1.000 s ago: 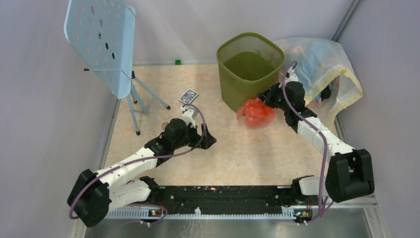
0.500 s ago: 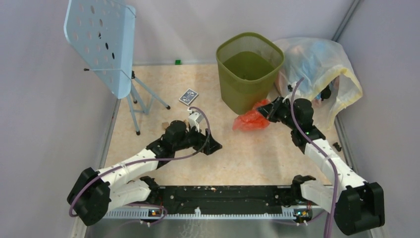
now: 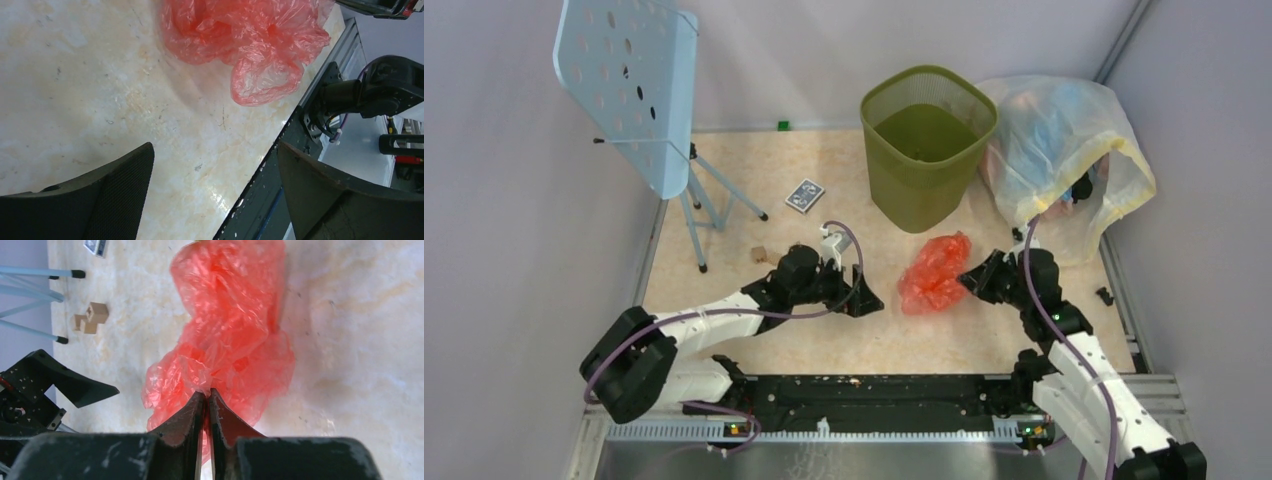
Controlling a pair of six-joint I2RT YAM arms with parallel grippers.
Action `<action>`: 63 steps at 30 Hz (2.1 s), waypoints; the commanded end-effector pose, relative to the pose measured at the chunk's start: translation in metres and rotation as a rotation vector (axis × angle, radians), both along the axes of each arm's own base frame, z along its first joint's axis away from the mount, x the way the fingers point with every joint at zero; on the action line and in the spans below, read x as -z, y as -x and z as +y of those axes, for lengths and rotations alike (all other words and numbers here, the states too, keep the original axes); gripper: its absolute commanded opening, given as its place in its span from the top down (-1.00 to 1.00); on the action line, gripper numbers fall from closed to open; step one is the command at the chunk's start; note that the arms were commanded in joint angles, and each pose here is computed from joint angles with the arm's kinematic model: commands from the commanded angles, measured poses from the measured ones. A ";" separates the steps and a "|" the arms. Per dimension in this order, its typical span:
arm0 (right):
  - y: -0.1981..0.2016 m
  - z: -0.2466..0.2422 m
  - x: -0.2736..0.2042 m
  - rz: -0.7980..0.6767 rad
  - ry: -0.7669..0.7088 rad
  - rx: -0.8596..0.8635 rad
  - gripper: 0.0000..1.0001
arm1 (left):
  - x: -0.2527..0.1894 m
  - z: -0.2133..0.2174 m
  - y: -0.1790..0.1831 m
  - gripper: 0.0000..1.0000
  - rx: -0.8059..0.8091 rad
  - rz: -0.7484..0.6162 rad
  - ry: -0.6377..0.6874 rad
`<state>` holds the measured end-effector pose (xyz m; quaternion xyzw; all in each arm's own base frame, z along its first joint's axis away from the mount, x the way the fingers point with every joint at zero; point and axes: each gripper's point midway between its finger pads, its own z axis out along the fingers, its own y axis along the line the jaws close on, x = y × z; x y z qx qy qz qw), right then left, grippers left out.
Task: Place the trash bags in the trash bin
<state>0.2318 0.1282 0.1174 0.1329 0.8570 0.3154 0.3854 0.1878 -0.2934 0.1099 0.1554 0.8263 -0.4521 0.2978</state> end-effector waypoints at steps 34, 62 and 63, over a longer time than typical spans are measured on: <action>0.029 -0.008 0.048 0.158 0.047 0.009 0.85 | 0.030 -0.083 -0.019 1.00 0.124 0.054 0.037; 0.006 0.042 -0.103 -0.224 -0.044 -0.347 0.35 | -0.045 0.044 -0.054 0.92 -0.251 -0.097 -0.260; 0.011 0.047 -0.103 -0.230 -0.042 -0.412 0.23 | -0.045 0.046 -0.054 0.91 -0.260 -0.103 -0.266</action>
